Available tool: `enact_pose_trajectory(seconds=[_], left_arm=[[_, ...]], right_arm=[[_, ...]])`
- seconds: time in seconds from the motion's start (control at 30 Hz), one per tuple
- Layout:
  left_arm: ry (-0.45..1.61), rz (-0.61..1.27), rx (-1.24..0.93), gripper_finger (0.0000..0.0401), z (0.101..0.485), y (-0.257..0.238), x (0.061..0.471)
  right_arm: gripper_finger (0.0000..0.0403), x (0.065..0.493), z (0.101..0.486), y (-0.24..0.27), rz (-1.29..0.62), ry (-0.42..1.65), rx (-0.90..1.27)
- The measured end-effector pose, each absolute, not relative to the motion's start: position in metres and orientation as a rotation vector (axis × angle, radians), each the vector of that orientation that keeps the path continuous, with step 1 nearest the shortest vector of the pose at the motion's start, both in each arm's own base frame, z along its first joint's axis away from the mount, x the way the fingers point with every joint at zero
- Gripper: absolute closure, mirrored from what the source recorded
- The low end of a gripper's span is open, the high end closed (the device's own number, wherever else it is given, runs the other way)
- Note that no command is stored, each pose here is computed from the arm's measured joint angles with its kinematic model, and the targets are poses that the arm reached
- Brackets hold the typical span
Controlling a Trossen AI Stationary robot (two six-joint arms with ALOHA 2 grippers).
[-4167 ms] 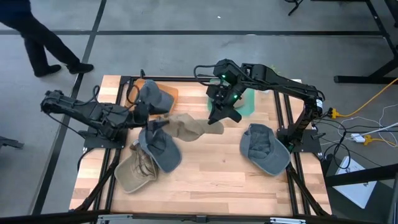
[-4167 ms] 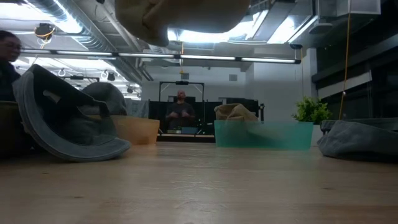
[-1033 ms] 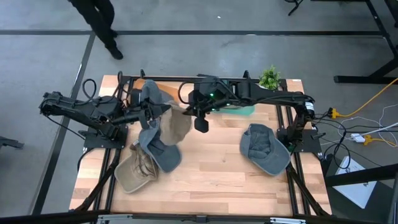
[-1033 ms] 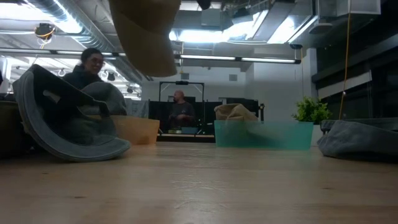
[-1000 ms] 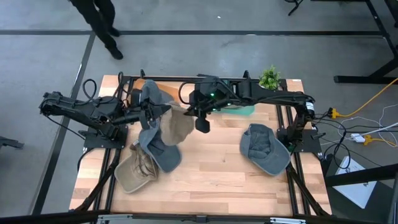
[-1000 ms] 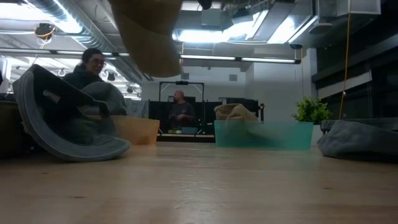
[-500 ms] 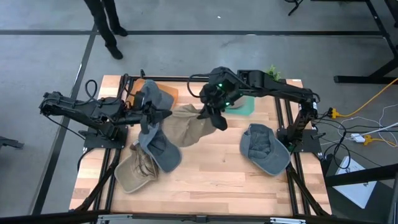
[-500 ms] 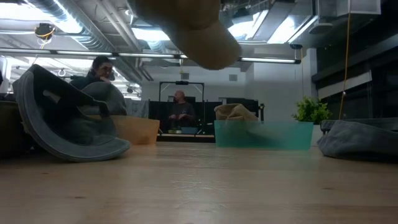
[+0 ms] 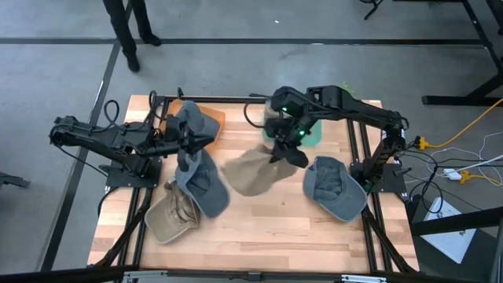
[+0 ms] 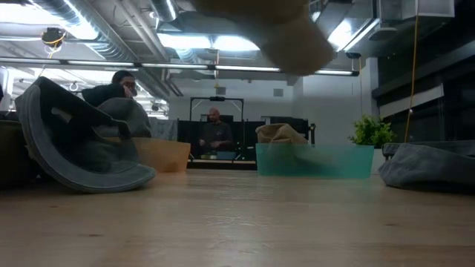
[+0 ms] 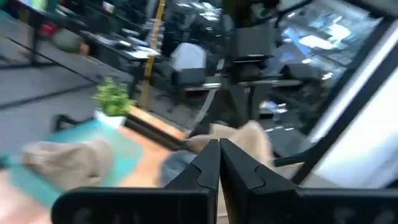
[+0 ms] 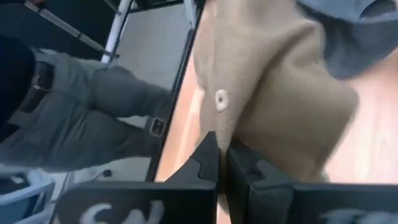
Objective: Pick & Place hat
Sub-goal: Put the right brown cap into the green bin
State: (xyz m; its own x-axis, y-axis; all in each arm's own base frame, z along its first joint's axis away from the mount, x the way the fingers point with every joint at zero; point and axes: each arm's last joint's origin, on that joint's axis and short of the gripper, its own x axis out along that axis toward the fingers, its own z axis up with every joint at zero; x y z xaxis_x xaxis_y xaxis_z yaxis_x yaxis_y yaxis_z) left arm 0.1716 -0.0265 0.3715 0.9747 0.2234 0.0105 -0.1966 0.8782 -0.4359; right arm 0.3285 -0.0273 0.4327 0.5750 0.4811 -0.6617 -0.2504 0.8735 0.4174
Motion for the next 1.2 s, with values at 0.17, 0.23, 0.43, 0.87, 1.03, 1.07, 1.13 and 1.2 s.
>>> enact_pose_trajectory(seconds=[0.17, 0.23, 0.43, 0.87, 1.03, 1.07, 1.13, 1.2], left_arm=[[-0.108, 0.265, -0.363, 0.0385, 0.376, -0.025, 0.17], [-0.114, 0.265, -0.335, 0.0376, 0.376, -0.026, 0.174], [-0.067, 0.251, -0.285, 0.0329, 0.367, -0.031, 0.194], [-0.102, 0.184, -0.205, 0.0208, 0.353, -0.043, 0.237], [-0.031, 0.351, -0.166, 0.0195, 0.334, -0.039, 0.255], [-0.015, 0.382, -0.153, 0.0194, 0.33, -0.037, 0.258], [0.025, 0.43, -0.131, 0.0191, 0.322, -0.035, 0.263], [0.068, 0.467, -0.109, 0.0188, 0.315, -0.033, 0.267]], right_arm=[[0.0396, 0.321, 0.421, -0.035, 0.273, 1.014, 0.29], [0.0396, 0.321, 0.422, -0.038, 0.218, 1.014, 0.292], [0.0396, 0.325, 0.424, -0.055, 0.071, 0.957, 0.315], [0.0396, 0.345, 0.413, -0.095, -0.131, 0.854, 0.43], [0.0396, 0.358, 0.412, -0.096, -0.056, 0.789, 0.468], [0.0396, 0.359, 0.413, -0.097, -0.042, 0.774, 0.47], [0.0396, 0.361, 0.413, -0.096, -0.014, 0.759, 0.478], [0.0396, 0.362, 0.414, -0.096, -0.004, 0.745, 0.479]])
